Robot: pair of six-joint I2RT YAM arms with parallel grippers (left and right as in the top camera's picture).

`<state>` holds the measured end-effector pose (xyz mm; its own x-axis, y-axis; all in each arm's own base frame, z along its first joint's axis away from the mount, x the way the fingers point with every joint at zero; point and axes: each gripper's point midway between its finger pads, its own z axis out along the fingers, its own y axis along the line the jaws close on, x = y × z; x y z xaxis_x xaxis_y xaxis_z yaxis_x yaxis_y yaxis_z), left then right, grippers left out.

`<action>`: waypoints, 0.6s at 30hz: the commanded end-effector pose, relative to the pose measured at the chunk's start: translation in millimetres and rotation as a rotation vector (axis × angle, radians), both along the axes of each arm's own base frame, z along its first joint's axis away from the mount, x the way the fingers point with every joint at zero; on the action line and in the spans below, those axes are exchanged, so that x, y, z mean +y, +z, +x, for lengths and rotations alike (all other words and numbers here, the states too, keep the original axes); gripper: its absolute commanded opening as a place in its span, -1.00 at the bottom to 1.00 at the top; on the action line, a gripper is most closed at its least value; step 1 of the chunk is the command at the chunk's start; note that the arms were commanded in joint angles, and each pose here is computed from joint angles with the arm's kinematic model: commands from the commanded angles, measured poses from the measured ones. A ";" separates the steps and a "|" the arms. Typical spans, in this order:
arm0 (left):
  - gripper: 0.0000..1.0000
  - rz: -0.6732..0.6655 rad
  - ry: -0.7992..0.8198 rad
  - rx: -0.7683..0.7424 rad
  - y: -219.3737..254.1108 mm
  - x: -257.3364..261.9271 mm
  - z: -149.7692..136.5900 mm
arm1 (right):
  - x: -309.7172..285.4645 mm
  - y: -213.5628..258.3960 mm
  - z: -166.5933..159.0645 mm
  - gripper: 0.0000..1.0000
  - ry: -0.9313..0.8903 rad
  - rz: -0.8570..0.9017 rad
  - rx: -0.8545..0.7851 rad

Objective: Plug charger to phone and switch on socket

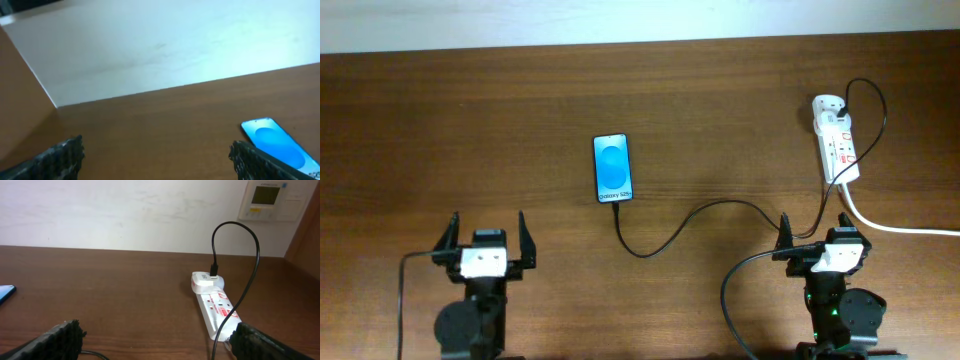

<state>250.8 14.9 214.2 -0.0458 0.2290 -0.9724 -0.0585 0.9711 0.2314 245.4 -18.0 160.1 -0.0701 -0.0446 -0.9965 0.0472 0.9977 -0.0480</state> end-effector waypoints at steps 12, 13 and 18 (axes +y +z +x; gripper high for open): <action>0.99 0.100 -0.037 0.054 -58.1 -5.1 -5.2 | -2.2 -2.3 -0.2 0.97 -0.011 0.001 0.001; 0.99 0.101 -0.037 0.053 -57.9 -5.1 -5.2 | -2.2 -2.2 -0.2 0.97 -0.011 0.001 0.001; 0.99 0.101 -0.037 0.054 -58.0 -5.1 -5.1 | -2.2 -2.3 -0.2 0.97 -0.011 0.001 0.001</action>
